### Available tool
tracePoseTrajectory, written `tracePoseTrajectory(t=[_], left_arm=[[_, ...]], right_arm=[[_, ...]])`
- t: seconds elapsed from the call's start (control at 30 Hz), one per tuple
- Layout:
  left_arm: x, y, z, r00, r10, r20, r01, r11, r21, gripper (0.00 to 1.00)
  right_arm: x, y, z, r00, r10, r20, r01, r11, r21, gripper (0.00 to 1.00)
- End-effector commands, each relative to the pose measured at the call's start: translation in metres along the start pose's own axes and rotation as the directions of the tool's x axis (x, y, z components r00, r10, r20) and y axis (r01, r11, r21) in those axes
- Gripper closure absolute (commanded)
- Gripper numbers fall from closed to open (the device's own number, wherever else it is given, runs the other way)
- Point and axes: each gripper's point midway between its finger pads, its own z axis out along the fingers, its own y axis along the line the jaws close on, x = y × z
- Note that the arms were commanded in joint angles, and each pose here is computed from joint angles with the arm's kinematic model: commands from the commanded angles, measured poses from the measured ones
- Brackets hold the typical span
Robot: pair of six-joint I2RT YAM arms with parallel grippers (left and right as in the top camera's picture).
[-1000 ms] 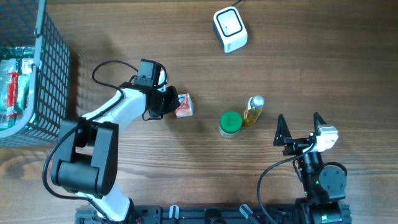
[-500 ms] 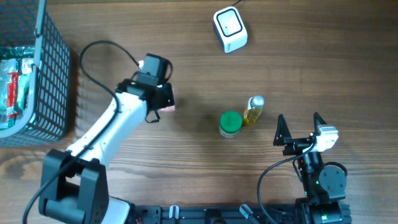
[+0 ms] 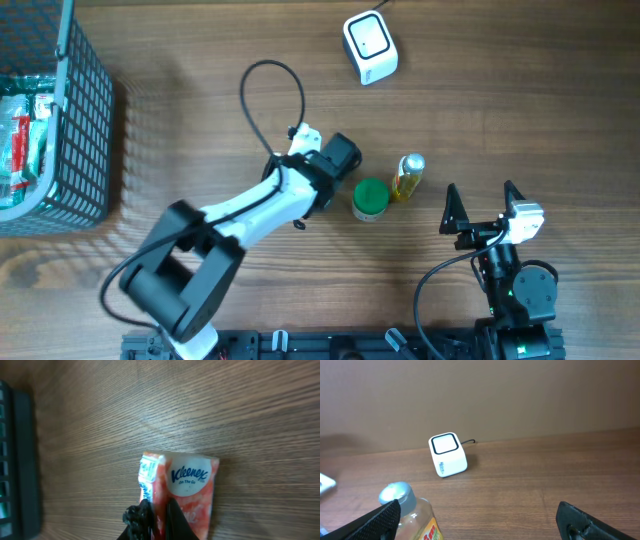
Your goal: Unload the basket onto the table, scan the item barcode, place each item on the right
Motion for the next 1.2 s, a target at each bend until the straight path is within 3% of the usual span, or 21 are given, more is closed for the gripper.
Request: tracePoseTrajectory(t=[0.0, 0.17, 0.37, 0.67, 0.73, 0.77, 0.8, 0.87, 1.0, 1.17], left_arm=[[0.000, -0.003, 0.002, 0.998, 0.057, 0.020, -0.056, 0.996, -0.066, 0.96], [-0.001, -0.009, -0.002, 0.997, 0.069, 0.034, -0.067, 0.996, -0.058, 0.95], [-0.001, -0.009, -0.002, 0.997, 0.069, 0.034, -0.067, 0.996, -0.058, 0.78], [0.001, -0.016, -0.003, 0.999, 0.037, 0.022, -0.036, 0.999, -0.014, 0.70], [-0.003, -0.014, -0.007, 0.999, -0.005, 0.033, 0.005, 1.000, -0.007, 0.60], [-0.007, -0.013, -0.010, 0.999, -0.025, 0.041, 0.025, 1.000, 0.006, 0.48], [-0.010, -0.014, -0.014, 0.998, -0.038, 0.047, 0.037, 0.999, 0.027, 0.45], [-0.021, -0.015, -0.026, 0.995, -0.080, 0.059, 0.074, 0.993, 0.096, 0.26], [-0.032, -0.002, -0.040, 0.975, -0.221, 0.029, 0.210, 0.953, 0.217, 0.16], [-0.027, -0.007, -0.031, 0.949, -0.255, -0.183, 0.314, 0.805, 0.503, 0.08]], right_arm=[[0.000, 0.002, 0.000, 1.000, 0.013, 0.001, -0.013, 1.000, -0.011, 0.00], [0.000, 0.001, 0.000, 1.000, 0.013, 0.001, -0.013, 1.000, -0.010, 0.00], [0.000, 0.002, 0.000, 1.000, 0.013, 0.001, -0.013, 1.000, -0.011, 0.00], [0.000, 0.001, 0.000, 1.000, 0.013, 0.001, -0.013, 1.000, -0.010, 0.00], [0.000, 0.001, 0.000, 1.000, 0.013, 0.001, -0.013, 1.000, -0.010, 0.00], [0.000, 0.001, 0.000, 1.000, 0.013, 0.001, -0.013, 1.000, -0.010, 0.00], [0.000, 0.002, 0.000, 1.000, 0.013, 0.001, -0.013, 1.000, -0.011, 0.00], [0.000, 0.001, 0.000, 1.000, 0.013, 0.001, -0.013, 1.000, -0.010, 0.01], [0.000, 0.001, 0.000, 1.000, 0.013, 0.001, -0.013, 1.000, -0.010, 0.00], [0.000, 0.001, 0.000, 1.000, 0.013, 0.001, -0.013, 1.000, -0.010, 0.00]])
